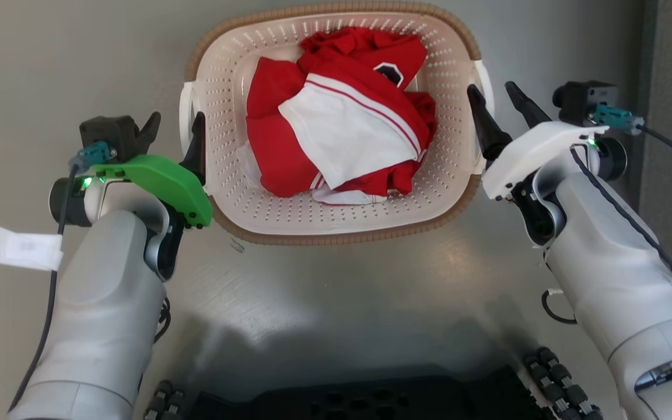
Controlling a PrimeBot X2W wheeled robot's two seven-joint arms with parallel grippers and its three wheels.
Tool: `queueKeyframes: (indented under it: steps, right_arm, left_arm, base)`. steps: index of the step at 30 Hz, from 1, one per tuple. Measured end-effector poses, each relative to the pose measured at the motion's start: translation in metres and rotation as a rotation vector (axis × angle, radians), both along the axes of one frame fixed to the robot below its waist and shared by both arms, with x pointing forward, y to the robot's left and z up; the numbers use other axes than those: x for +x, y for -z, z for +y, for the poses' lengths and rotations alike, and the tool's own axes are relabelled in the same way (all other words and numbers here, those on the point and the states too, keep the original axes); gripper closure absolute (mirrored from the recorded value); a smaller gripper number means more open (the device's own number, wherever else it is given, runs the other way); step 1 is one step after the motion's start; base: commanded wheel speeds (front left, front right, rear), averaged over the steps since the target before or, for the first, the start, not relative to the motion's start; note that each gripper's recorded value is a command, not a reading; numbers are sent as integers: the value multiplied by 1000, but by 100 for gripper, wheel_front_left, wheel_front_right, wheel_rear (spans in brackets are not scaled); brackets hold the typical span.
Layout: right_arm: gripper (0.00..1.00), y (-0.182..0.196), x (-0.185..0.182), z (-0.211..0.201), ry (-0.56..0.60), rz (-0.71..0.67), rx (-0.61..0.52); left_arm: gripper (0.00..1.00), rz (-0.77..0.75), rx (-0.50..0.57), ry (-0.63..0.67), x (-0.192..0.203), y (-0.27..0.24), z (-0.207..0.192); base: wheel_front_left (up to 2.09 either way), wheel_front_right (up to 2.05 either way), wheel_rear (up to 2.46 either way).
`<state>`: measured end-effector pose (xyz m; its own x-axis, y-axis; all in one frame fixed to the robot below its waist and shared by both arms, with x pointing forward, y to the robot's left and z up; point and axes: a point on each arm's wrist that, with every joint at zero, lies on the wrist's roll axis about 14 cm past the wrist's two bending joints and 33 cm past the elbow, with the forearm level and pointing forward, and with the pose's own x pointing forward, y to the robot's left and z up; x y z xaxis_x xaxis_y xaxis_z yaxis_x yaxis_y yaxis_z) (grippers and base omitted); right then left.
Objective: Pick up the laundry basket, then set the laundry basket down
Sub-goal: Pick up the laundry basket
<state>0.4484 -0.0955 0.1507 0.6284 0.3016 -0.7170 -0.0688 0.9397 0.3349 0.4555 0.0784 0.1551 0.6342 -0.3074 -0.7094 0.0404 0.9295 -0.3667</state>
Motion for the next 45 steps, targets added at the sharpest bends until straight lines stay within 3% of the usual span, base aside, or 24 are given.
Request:
queueKeyframes:
  steps: [7,24,25,26,27,28,29,30,45]
  right_arm:
    - [0,20,-6,13,-75,60,-5]
    - [0,46,-11,10,-53,145,-6]
    - [0,46,-12,10,-54,147,-6]
    - [4,46,-11,11,-53,148,-5]
    - [36,47,-11,11,-53,148,-4]
    - [58,46,-10,12,-52,147,-2]
    - [85,46,-8,12,-54,144,-1]
    - [100,45,-7,13,-58,138,-1]
    - [100,25,-2,23,-78,103,11]
  left_arm:
    - [0,74,-12,20,-6,20,-4]
    - [0,131,-24,28,-8,39,-8]
    - [9,132,-25,31,-9,39,-9]
    - [18,133,-29,32,-9,39,-10]
    - [54,134,-32,31,-9,39,-11]
    - [73,133,-36,30,-8,38,-11]
    - [100,131,-39,29,-7,38,-12]
    - [100,129,-44,27,-6,37,-13]
    - [100,103,-85,46,-3,13,-27]
  base:
    - [0,0,0]
    - [0,0,0]
    - [0,0,0]
    - [0,0,0]
    - [0,0,0]
    - [0,0,0]
    - [0,0,0]
    - [0,0,0]
    - [0,0,0]
